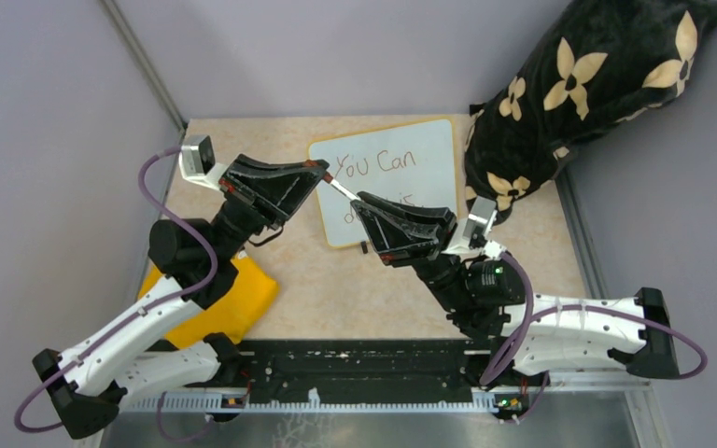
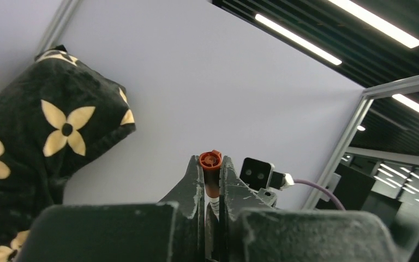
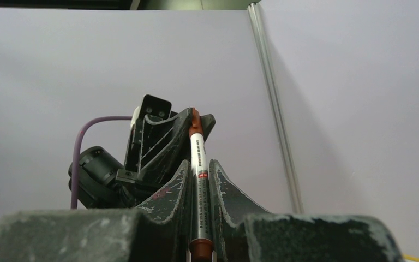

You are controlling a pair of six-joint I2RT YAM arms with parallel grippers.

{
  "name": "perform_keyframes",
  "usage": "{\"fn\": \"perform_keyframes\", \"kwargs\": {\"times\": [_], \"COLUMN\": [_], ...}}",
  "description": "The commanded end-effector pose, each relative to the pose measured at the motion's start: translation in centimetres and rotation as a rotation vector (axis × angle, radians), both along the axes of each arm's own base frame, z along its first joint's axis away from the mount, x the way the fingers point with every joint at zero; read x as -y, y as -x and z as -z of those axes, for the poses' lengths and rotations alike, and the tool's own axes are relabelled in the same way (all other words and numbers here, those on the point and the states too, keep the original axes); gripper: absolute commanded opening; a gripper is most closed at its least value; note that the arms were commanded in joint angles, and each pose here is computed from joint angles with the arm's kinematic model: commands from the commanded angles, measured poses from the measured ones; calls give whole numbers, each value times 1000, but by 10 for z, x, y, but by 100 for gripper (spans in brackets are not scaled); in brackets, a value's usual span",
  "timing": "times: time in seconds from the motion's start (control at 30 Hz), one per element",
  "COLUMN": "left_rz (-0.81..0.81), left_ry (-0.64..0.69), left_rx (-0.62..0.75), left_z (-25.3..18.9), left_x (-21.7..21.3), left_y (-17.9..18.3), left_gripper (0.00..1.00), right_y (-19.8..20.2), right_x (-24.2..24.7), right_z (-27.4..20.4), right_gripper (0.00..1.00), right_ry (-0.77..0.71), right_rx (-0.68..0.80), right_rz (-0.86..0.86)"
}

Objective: Write a sentence on the whiteboard
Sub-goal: Close the whiteboard marker at the center of the board.

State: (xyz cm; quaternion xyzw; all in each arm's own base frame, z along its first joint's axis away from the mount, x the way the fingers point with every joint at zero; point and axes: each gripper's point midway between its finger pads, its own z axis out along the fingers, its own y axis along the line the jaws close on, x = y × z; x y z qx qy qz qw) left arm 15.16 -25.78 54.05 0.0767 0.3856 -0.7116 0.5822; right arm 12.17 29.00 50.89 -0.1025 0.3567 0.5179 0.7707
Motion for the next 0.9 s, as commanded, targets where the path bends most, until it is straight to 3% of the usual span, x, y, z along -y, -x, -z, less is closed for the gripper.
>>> {"fn": "perform_keyframes", "kwargs": {"times": [0.0,0.5,0.87], "left_rz": [19,240,295], "left_ry": [-10,-131,-195], "left_rx": [-8,-186,-201], "left_z": [4,62,79], "left_x": [4,49,77], "left_y": [0,-3,17], "left_gripper": [0,0,0], "right_y": [-3,-18,-29], "right_x": [10,3,-13], "right_z": [-8,-11,-19], "right_gripper": [0,0,0], "right_ry": [-45,-57,-61], "right_rx": [-9,-38,-60], "right_rz": [19,93,136]}}
